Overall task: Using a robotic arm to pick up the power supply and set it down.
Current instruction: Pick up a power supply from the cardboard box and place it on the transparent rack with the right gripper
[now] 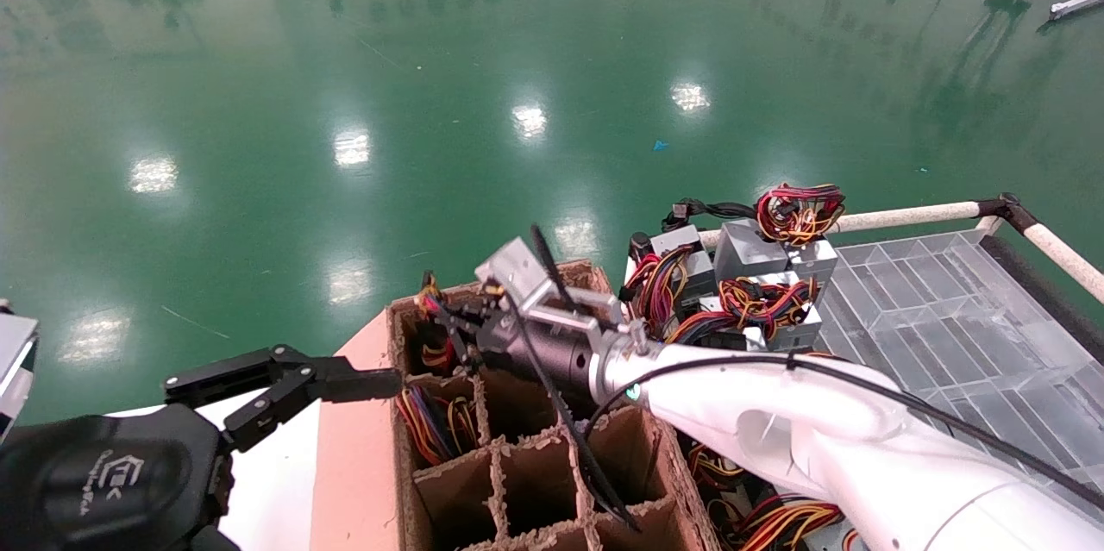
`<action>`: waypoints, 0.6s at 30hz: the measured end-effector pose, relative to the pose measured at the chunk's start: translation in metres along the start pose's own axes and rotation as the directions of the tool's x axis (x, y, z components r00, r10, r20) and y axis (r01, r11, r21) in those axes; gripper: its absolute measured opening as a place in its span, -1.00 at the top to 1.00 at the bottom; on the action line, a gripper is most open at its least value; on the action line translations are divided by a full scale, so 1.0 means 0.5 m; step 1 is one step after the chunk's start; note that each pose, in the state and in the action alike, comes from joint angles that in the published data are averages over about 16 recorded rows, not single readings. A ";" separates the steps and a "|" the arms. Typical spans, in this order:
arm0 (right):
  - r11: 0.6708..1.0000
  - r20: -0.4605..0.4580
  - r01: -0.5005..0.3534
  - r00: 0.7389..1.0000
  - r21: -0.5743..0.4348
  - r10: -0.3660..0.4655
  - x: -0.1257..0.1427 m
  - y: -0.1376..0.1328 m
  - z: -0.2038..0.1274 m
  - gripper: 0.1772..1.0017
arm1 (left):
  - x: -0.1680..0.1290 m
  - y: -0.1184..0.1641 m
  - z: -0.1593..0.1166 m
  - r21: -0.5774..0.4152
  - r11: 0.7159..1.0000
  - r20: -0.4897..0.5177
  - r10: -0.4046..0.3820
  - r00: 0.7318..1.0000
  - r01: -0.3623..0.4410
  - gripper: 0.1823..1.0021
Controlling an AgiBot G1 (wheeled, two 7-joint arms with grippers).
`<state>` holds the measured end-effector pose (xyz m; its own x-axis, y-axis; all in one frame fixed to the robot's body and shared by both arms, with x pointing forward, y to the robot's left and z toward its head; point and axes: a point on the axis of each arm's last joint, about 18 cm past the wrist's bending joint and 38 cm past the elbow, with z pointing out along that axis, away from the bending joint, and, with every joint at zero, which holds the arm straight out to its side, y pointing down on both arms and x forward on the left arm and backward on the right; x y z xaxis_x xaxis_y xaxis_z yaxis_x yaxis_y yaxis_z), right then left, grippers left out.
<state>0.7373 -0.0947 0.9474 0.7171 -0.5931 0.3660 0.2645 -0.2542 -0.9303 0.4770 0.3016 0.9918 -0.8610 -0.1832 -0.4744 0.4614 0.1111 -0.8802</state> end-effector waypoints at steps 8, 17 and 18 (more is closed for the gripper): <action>0.993 0.020 -0.044 0.999 0.108 0.042 0.023 -0.063 -0.021 0.92 | 0.000 0.000 0.000 0.000 1.000 0.000 0.000 1.000 0.000 -0.87; 0.963 0.048 -0.029 0.999 0.267 0.016 0.076 -0.158 -0.094 0.92 | 0.000 0.000 0.000 0.000 1.000 0.000 0.000 1.000 0.000 -0.98; 0.958 0.049 -0.023 0.999 0.286 0.010 0.084 -0.169 -0.107 0.92 | 0.000 0.000 0.000 0.000 1.000 0.000 0.000 1.000 0.000 -0.99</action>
<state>0.7107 -0.1390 1.0430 0.7503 -0.5575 0.3553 0.4210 -0.0114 -0.9070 0.4770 0.3016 0.9918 -0.8610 -0.1832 -0.4744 0.4614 0.1111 -0.8802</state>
